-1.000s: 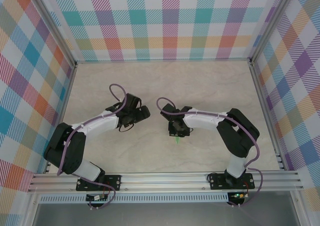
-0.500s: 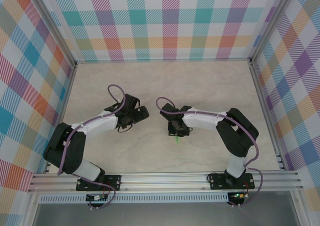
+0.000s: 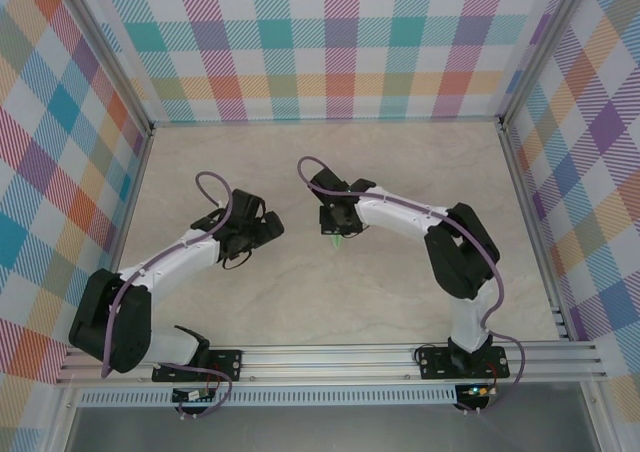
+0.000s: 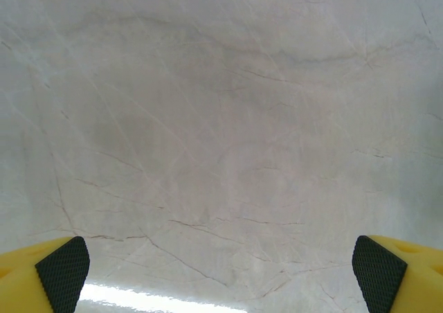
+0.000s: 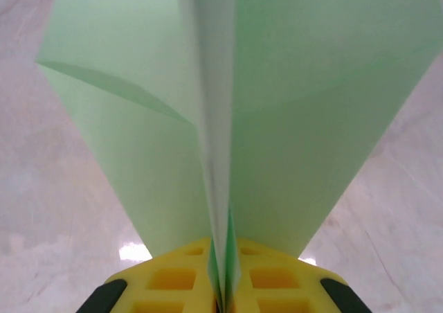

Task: Fold a paper plane with a square sheet of paper (pick it up from the middle)
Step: Move a paper plane to the center of the table.

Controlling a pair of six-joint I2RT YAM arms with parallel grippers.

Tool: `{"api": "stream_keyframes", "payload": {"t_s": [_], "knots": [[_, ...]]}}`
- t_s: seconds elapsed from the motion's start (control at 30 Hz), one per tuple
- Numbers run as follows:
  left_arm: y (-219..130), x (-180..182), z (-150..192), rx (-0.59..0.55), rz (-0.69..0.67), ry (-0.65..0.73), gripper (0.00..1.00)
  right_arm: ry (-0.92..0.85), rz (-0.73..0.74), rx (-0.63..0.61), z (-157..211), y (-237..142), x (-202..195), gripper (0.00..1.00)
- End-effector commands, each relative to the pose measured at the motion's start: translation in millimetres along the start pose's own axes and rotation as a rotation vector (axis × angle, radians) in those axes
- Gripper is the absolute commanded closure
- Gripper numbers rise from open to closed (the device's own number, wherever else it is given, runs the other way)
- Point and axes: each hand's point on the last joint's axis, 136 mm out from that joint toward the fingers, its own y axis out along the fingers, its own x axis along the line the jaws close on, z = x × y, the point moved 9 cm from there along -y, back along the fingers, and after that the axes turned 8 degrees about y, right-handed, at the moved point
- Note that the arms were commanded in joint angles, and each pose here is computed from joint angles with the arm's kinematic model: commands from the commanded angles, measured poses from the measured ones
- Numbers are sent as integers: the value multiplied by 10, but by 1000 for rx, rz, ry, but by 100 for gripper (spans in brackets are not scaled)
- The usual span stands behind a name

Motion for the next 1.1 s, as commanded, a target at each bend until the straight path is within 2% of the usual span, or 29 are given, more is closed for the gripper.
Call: {"api": "stream_keyframes", "payload": {"t_s": [0.0, 0.37, 0.53, 0.63, 0.7, 0.87, 1.07], "knots": [[-27, 127, 29, 6, -42, 4, 0, -40, -3, 42, -113, 139, 42, 89], [-16, 139, 27, 22, -39, 0, 0, 3, 30, 130, -199, 481, 45, 86], [-21, 125, 7, 24, -38, 1, 0, 4, 25, 142, -226, 448, 71, 81], [-57, 102, -33, 14, -33, 5, 0, 0, -9, 111, -309, 247, 125, 74], [-109, 84, -82, -8, -38, 15, 0, -4, -41, 69, -378, 9, 151, 67], [-277, 73, -276, -87, -90, 46, 0, 2, -80, -69, -482, -613, 69, 36], [-478, 241, -519, -232, -150, 62, 0, 62, -10, -308, -499, -1160, -445, 14]]}}
